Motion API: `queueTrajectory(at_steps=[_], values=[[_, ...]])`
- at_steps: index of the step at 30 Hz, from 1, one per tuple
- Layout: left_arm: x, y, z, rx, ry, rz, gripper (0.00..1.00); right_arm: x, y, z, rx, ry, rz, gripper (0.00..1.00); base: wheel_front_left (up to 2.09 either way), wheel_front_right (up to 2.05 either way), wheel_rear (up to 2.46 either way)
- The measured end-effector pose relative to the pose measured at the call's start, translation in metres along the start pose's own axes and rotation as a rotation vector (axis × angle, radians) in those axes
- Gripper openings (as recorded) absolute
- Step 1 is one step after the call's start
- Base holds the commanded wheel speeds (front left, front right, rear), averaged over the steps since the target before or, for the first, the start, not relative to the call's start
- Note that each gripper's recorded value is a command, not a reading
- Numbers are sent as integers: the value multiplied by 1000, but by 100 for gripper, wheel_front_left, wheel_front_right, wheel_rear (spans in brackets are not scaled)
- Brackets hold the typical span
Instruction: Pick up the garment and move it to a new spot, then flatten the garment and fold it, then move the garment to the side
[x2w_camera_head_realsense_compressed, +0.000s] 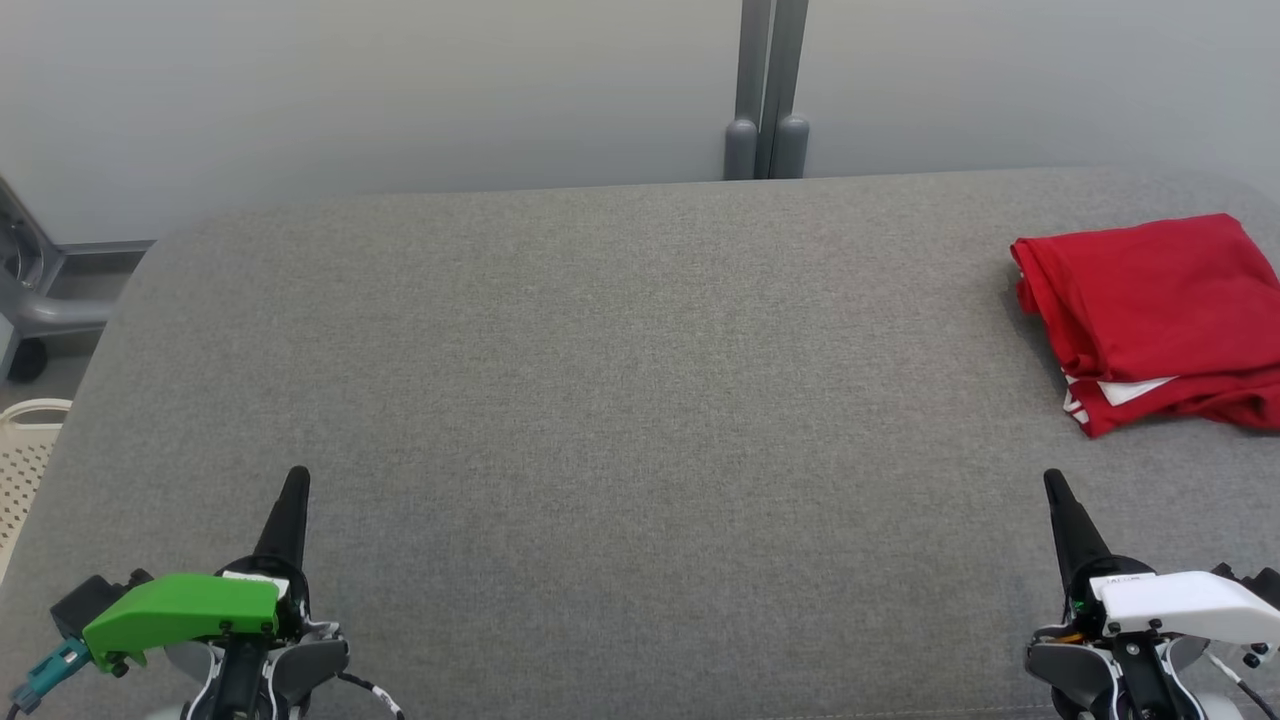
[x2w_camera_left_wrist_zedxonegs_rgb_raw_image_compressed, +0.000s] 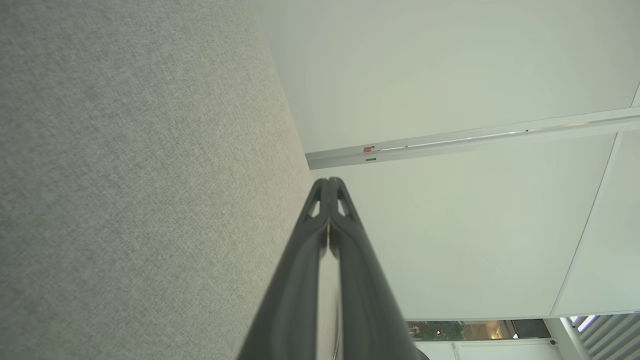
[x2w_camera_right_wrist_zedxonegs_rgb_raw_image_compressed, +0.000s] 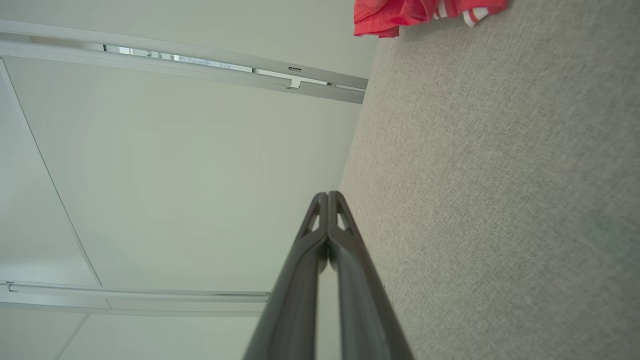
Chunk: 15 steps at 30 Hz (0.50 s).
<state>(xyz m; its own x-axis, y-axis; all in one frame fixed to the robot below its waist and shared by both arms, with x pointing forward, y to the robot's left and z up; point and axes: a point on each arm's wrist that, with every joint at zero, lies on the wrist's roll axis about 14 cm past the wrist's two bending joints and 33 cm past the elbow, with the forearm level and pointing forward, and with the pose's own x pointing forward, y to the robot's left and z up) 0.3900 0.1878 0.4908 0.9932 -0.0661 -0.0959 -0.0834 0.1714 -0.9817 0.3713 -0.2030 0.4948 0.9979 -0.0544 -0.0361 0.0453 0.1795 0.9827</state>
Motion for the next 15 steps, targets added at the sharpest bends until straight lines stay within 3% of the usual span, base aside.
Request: queueTrajectory(at_steps=[15], values=[[6, -10, 1, -94, 3, -47, 0, 3, 4, 6, 104, -16, 16, 0, 0, 0, 0]])
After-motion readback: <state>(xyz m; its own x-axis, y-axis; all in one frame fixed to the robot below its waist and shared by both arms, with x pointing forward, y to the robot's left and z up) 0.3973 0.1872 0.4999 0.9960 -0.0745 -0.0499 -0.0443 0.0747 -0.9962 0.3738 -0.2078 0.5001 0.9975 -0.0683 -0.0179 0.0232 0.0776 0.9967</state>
